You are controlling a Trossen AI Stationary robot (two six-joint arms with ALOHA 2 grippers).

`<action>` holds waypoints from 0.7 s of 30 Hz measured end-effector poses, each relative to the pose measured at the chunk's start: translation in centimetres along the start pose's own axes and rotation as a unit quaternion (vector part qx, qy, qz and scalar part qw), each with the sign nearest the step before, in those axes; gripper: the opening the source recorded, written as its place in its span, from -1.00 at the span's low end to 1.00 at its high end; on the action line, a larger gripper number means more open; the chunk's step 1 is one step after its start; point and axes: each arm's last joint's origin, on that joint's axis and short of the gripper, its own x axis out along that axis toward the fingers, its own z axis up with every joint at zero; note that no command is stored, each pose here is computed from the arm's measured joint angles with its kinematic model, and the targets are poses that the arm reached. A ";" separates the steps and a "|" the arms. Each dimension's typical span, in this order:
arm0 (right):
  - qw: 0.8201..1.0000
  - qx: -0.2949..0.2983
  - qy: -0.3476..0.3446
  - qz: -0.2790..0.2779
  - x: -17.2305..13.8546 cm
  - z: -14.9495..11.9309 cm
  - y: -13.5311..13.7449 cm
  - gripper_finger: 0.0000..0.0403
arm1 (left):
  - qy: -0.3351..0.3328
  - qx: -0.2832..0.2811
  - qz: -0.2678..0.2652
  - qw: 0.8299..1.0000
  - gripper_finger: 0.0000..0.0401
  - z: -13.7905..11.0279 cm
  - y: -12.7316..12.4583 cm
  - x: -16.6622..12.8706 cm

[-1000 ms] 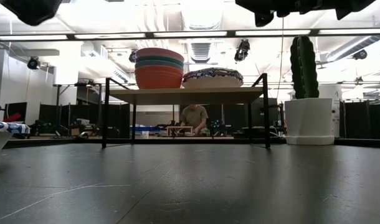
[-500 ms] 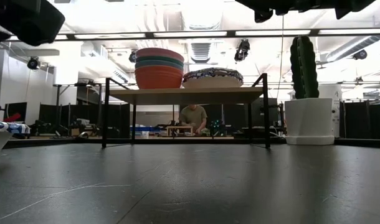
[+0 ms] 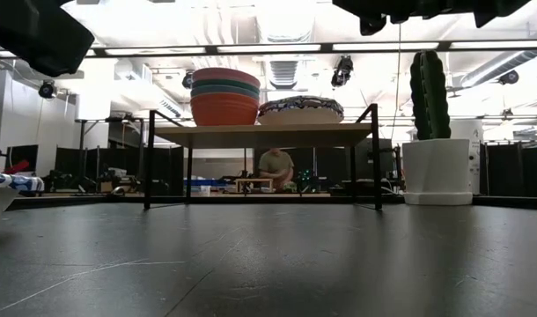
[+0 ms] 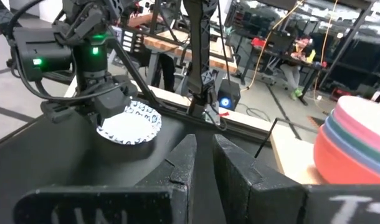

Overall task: Place and stack bowls onto a shelf
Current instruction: Stack the white bowl on top of the white bowl on the shelf

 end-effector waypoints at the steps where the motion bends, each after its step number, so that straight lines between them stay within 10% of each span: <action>1: 1.000 0.004 0.003 0.001 0.0 -0.1 0.0 -0.79 | 0.007 0.010 0.000 1.000 -0.96 0.0 -0.1 -0.2; 10: 0.999 0.040 0.014 0.009 0.0 -0.3 0.1 -0.79 | 0.005 0.197 -0.121 0.973 -1.00 -0.5 -2.9 -6.4; 15: 0.997 0.053 0.036 0.048 -0.6 -0.4 0.8 -0.79 | -0.155 0.317 -0.170 0.920 -1.00 0.2 -3.9 -11.7; 21: 0.992 0.083 0.044 0.084 -2.7 0.5 1.8 -0.79 | -0.363 0.380 -0.095 0.845 -1.00 2.6 -3.1 -16.8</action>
